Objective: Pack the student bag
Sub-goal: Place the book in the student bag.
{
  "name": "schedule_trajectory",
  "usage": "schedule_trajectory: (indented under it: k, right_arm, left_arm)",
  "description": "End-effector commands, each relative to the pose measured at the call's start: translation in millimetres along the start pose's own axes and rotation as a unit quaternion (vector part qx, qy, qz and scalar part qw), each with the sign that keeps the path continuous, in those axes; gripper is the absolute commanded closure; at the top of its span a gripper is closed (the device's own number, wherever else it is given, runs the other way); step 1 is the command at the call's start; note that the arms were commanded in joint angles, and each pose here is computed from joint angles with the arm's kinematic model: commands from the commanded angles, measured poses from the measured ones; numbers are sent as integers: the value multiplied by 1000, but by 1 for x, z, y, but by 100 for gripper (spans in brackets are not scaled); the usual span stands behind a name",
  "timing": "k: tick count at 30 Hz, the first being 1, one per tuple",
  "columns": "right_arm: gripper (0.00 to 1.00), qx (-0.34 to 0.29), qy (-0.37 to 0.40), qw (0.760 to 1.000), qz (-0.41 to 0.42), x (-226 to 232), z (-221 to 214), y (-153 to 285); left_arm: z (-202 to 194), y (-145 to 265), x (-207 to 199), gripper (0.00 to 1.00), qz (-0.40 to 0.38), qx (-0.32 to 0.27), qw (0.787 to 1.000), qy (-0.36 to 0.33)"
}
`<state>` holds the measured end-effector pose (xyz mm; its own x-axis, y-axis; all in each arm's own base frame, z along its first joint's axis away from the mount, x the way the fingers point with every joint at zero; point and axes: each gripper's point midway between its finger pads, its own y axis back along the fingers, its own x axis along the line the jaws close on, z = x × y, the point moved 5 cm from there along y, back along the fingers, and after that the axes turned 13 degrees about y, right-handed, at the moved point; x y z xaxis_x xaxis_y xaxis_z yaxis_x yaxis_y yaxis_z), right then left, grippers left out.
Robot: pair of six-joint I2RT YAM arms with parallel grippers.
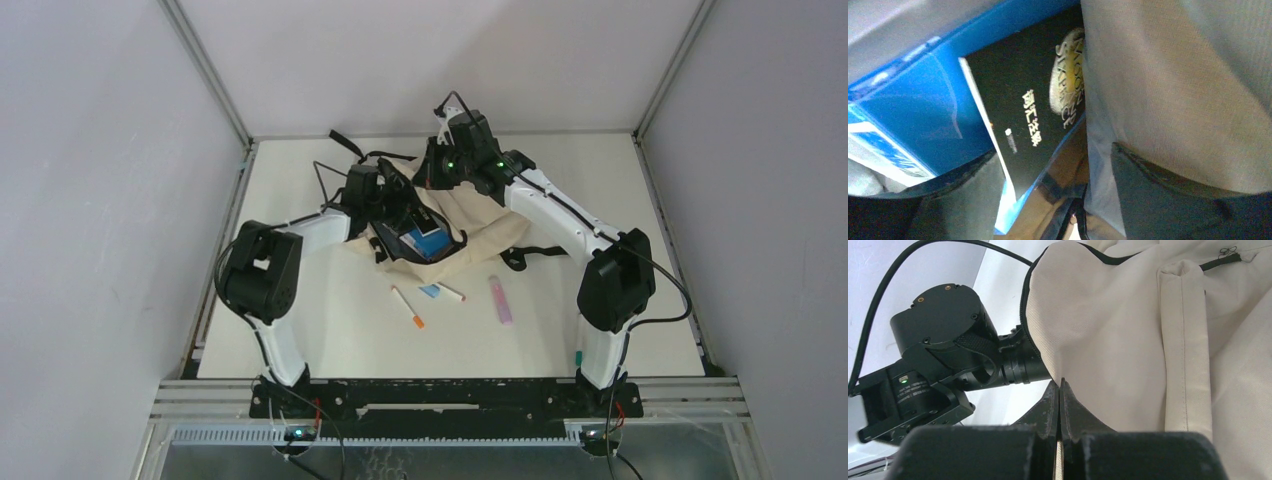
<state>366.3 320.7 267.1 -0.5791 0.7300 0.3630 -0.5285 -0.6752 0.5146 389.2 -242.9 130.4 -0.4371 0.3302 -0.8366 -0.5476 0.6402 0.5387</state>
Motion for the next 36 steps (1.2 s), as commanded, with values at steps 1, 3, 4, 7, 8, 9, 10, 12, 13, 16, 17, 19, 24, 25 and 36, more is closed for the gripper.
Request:
schedule_trajectory:
  k: [1, 3, 4, 7, 8, 9, 10, 12, 13, 16, 17, 19, 24, 25, 36]
  right_arm:
    - [100, -53, 7, 998, 18, 13, 31, 19]
    - [100, -52, 8, 998, 15, 11, 30, 18]
    - [100, -51, 7, 999, 13, 10, 29, 17]
    - [100, -49, 5, 999, 9, 7, 28, 15]
    - [100, -49, 4, 999, 8, 6, 28, 15]
    - [100, -49, 4, 999, 8, 6, 27, 14]
    - [100, -49, 2, 999, 8, 6, 27, 14]
    - [100, -50, 1, 999, 9, 6, 28, 13]
    - [100, -50, 1, 999, 9, 6, 28, 13]
    - [100, -50, 0, 999, 11, 6, 27, 13]
    - [100, -48, 0, 999, 12, 6, 26, 13]
    - [100, -50, 3, 999, 14, 7, 27, 15]
    - [100, -46, 3, 999, 19, 7, 23, 12]
    - [100, -44, 3, 999, 21, 7, 22, 11]
    - [44, 99, 67, 985, 123, 71, -45, -47]
  left_arm:
    - [-17, 26, -25, 16, -15, 27, 998, -58]
    - [-19, 34, -22, 15, -1, 26, 997, -69]
    - [-20, 38, -24, 14, 0, 26, 997, -74]
    - [-22, 45, -26, 1, 8, 27, 995, -91]
    - [-21, 47, -26, 0, 16, 25, 995, -97]
    - [-21, 49, -24, 0, 26, 23, 994, -100]
    - [-21, 50, -23, 0, 31, 23, 994, -103]
    - [-23, 52, -22, 0, 34, 30, 993, -107]
    - [-24, 54, -21, 0, 36, 34, 993, -108]
    - [-30, 67, -14, 0, 37, 44, 992, -114]
    - [-33, 75, -11, 0, 36, 45, 992, -112]
    - [-39, 90, -1, 0, 36, 45, 993, -106]
    - [-48, 129, 21, 4, 45, 28, 993, -107]
    - [-49, 136, 27, 5, 51, 22, 993, -108]
    - [-21, 235, 50, 7, -41, -189, 981, -21]
